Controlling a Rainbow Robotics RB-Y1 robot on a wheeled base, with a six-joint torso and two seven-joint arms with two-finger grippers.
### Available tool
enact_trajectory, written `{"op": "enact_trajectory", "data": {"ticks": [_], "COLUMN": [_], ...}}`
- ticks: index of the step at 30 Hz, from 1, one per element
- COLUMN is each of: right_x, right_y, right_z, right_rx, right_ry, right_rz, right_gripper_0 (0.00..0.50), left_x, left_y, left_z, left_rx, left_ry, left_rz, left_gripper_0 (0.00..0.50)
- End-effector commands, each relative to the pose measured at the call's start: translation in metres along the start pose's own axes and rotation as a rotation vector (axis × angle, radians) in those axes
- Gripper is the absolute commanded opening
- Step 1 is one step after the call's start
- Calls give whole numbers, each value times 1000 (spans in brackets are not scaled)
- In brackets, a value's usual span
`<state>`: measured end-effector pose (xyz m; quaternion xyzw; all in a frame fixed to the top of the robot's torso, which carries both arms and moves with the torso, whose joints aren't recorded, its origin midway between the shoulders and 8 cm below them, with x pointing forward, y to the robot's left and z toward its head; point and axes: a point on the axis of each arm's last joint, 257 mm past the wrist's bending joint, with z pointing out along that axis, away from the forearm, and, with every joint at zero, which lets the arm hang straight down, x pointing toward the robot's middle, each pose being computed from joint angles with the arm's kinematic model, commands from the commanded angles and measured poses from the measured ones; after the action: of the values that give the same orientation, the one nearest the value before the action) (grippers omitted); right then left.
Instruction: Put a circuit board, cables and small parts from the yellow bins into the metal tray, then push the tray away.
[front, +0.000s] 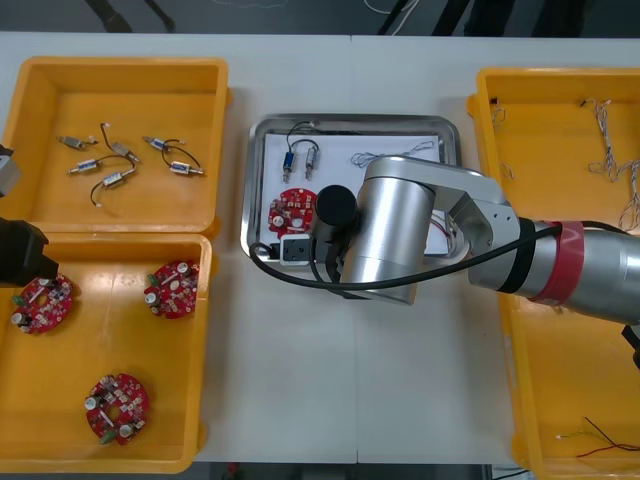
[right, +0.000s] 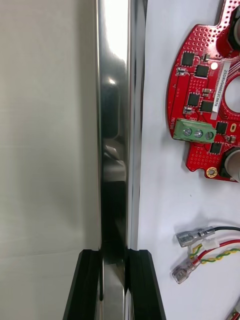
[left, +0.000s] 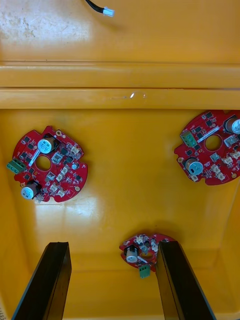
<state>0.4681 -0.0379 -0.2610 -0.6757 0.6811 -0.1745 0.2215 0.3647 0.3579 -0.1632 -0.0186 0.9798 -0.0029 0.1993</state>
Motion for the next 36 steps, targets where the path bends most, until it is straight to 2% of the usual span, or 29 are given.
{"op": "enact_trajectory", "data": {"ticks": [1, 6, 14, 22, 28, 36], "right_x": [-11, -10, -1, 2, -1, -2], "right_y": [-42, -60, -80, -98, -108, -120], "right_z": [-14, -8, -5, -8, -9, -7], "right_rx": [69, 95, 109, 92, 74, 24], "right_ry": [-29, -39, -12, -8, -26, -52], "right_rz": [-52, -46, -47, -31, -28, -61], "right_gripper_0": [0, 0, 0, 0, 0, 0], "left_x": [-19, -19, -19, -19, -19, -19], "left_y": [10, 10, 10, 10, 10, 10], "left_z": [-18, -18, -18, -18, -18, -18], "left_rx": [-36, -36, -36, -36, -36, -36], "left_ry": [-55, -55, -55, -55, -55, -55], "left_rz": [4, 4, 4, 4, 4, 4], "left_gripper_0": [500, 500, 500, 500, 500, 500]}}
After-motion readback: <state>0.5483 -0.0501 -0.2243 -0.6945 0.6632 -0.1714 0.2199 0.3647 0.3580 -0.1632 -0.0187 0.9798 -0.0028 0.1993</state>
